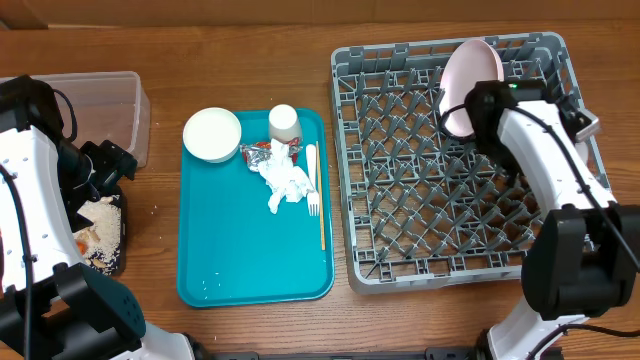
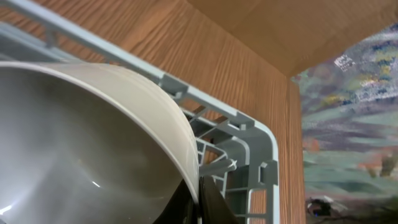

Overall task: Sort waste into correct bins and load items into the dishwasher rack
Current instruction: 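Lower the bowl upright into the rack and open the right gripper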

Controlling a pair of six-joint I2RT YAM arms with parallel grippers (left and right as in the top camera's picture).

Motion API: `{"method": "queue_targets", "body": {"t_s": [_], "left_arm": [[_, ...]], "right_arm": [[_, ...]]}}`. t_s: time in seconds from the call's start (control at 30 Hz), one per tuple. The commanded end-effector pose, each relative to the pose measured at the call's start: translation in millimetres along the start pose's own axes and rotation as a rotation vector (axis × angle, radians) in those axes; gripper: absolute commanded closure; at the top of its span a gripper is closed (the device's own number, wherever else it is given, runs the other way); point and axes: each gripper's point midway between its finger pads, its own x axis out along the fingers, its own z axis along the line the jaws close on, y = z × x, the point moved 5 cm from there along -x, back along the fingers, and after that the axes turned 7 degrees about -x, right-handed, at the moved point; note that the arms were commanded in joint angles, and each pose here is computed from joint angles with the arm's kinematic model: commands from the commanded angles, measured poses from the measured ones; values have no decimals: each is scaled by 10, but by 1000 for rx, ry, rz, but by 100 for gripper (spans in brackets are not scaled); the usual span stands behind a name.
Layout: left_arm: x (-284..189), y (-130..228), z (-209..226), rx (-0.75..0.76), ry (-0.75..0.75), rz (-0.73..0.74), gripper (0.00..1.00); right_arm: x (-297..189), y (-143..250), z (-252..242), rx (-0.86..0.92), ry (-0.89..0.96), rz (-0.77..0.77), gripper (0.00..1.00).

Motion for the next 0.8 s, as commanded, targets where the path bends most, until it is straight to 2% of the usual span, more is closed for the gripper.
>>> {"method": "queue_targets", "body": {"t_s": [0.0, 0.3, 0.77], "left_arm": [[-33, 2, 21, 2, -2, -18, 0], [-33, 2, 21, 2, -2, -18, 0], [-34, 2, 22, 2, -2, -18, 0]], "right_arm": [[-77, 52, 41, -21, -7, -24, 96], [-75, 201, 54, -78, 0, -3, 96], [-56, 69, -44, -108, 69, -116, 96]]}}
